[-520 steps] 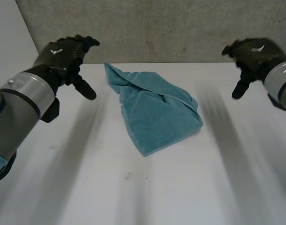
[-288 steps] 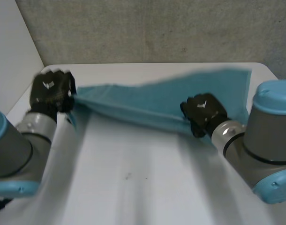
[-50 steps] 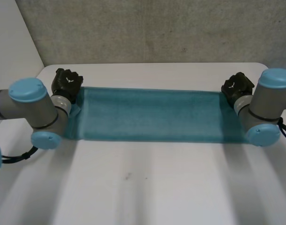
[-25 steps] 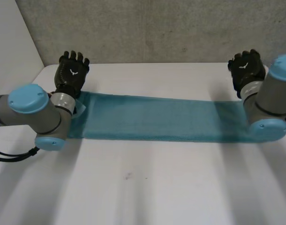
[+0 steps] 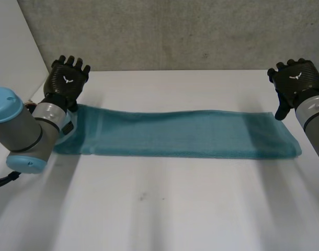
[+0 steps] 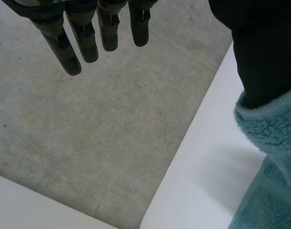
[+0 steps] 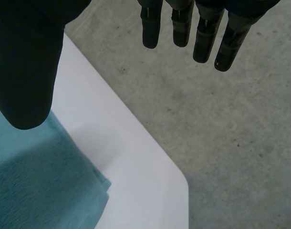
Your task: Fold the laundry
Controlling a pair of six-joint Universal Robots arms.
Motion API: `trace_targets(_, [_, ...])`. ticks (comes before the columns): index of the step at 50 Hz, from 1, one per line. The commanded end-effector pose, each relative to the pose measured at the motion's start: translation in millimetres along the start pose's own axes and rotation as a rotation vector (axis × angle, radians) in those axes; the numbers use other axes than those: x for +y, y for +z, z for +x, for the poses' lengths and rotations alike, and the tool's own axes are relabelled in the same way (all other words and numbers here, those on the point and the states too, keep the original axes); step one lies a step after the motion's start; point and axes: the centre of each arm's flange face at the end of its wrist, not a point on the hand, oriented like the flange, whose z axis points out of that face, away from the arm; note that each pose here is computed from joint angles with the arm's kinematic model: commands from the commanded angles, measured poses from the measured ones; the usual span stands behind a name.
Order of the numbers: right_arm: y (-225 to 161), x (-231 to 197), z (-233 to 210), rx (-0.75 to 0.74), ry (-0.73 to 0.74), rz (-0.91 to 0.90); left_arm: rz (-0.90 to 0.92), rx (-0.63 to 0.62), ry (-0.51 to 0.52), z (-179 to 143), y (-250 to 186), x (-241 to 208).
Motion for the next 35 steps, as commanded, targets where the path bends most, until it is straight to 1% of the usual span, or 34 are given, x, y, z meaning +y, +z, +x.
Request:
trace_targets(1, [-6.1,12.4,-9.5,-0.033,0.000,-0.043,0.024,-0.020,0.145,1.8,31.7,31.1])
trace_targets(2, [-6.1,12.5,-9.5,-0.033,0.000,-0.043,0.054,-0.022,0.181,0.9,36.7,31.6])
trace_targets(3, [-6.8,13.5,-10.3,-0.036,0.002,-0.047,0.054,-0.022,0.182,0.9,36.7,31.6])
trace_targets(5, [-7.4,14.7,-12.0,-0.042,0.002,-0.050,0.156,-0.017,0.229,1.4,43.7,24.8])
trace_targets(6, [-8.0,15.7,-13.7,-0.048,0.003,-0.052,0.156,-0.017,0.229,1.4,43.7,24.8])
trace_targets(7, [-8.0,15.7,-13.7,-0.048,0.003,-0.052,0.215,-0.012,0.241,2.4,45.3,20.2])
trace_targets(8, [-8.4,15.8,-14.5,-0.050,0.001,-0.052,0.216,-0.011,0.241,2.4,45.3,20.2])
trace_targets(10, [-8.8,15.9,-15.1,-0.051,0.001,-0.053,0.302,-0.001,0.272,3.9,45.5,12.7])
trace_targets(16, [-10.5,20.9,-16.2,-0.057,0.003,-0.068,0.361,0.000,0.295,3.8,45.2,8.7])
trace_targets(19, [-10.9,22.2,-16.4,-0.057,0.005,-0.071,0.356,0.003,0.288,-3.7,43.8,9.2])
trace_targets(21, [-10.9,22.2,-16.4,-0.057,0.005,-0.071,0.320,0.032,0.252,-11.3,37.4,17.4])
trace_targets(22, [-10.9,22.8,-16.1,-0.057,0.005,-0.073,0.320,0.032,0.251,-11.3,37.3,17.4])
trace_targets(24, [-10.9,22.8,-16.1,-0.057,0.005,-0.073,0.290,0.075,0.176,-11.3,32.9,18.7])
trace_targets(25, [-10.9,22.8,-16.1,-0.057,0.004,-0.073,0.290,0.075,0.176,-11.3,32.9,18.7])
trace_targets(26, [-10.9,22.8,-16.1,-0.057,0.004,-0.073,0.270,0.085,0.141,-10.3,31.9,20.5])
trace_targets(35, [-12.4,24.4,-18.0,-0.063,0.006,-0.080,0.241,0.109,0.117,-6.7,28.1,22.3])
